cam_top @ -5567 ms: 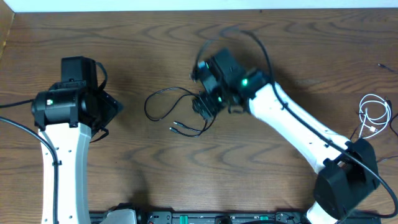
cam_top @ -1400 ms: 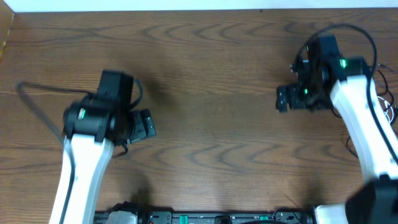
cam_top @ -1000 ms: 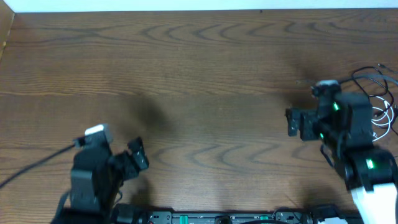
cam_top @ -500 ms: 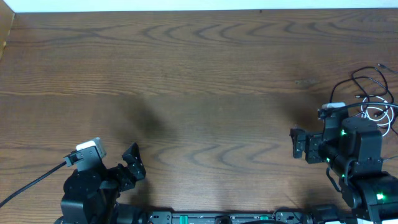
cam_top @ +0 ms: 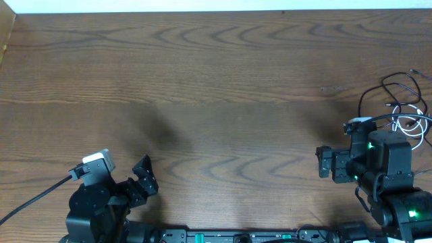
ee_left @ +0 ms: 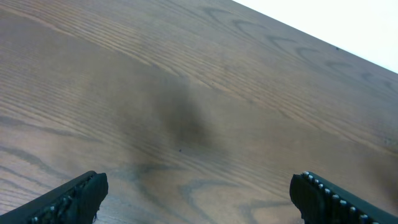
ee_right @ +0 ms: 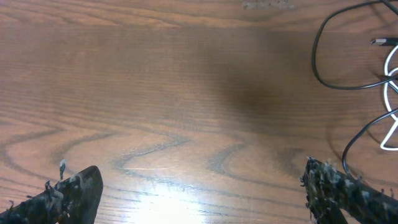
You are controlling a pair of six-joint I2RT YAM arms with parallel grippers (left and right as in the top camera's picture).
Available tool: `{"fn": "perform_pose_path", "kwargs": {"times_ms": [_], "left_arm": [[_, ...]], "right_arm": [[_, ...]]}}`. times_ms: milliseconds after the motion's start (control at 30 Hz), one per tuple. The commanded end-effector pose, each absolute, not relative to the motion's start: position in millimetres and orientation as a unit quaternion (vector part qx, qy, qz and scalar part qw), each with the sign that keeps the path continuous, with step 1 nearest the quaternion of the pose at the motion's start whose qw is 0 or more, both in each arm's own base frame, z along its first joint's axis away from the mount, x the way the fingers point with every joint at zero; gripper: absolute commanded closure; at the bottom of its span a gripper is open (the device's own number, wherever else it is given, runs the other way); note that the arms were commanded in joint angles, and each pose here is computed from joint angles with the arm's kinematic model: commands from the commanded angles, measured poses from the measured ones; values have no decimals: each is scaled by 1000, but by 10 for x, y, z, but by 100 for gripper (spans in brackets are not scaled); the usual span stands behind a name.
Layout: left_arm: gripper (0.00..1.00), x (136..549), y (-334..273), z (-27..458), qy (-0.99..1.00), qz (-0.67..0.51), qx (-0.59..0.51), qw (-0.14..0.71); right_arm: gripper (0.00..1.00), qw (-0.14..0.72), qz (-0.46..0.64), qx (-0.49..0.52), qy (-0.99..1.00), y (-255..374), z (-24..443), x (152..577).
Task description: Untangle cables
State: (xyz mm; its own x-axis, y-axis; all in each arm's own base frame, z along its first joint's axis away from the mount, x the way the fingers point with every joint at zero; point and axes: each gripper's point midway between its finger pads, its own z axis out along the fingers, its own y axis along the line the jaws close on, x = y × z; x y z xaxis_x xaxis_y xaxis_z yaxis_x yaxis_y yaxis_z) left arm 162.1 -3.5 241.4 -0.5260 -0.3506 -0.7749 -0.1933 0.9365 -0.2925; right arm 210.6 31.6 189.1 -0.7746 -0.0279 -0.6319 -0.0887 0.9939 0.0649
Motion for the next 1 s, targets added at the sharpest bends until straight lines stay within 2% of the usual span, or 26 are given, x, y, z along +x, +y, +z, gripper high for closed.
{"fn": "perform_pose_path", "kwargs": {"times_ms": [0, 167, 500, 967], "left_arm": [[2, 1625, -17, 2408, 867, -84, -164, 463], [2, 1625, -17, 2408, 867, -84, -164, 463], [2, 1625, -17, 2408, 867, -84, -163, 463], [2, 1625, -17, 2408, 867, -84, -164, 463]], "right_arm": [[1, 346, 37, -30, 937, 282, 1920, 2075], [1, 384, 26, -27, 922, 226, 2066, 2013], [1, 575, 29, -46, 816, 221, 2622, 1964], [1, 721, 43, -39, 690, 256, 2604, 2133]]}}
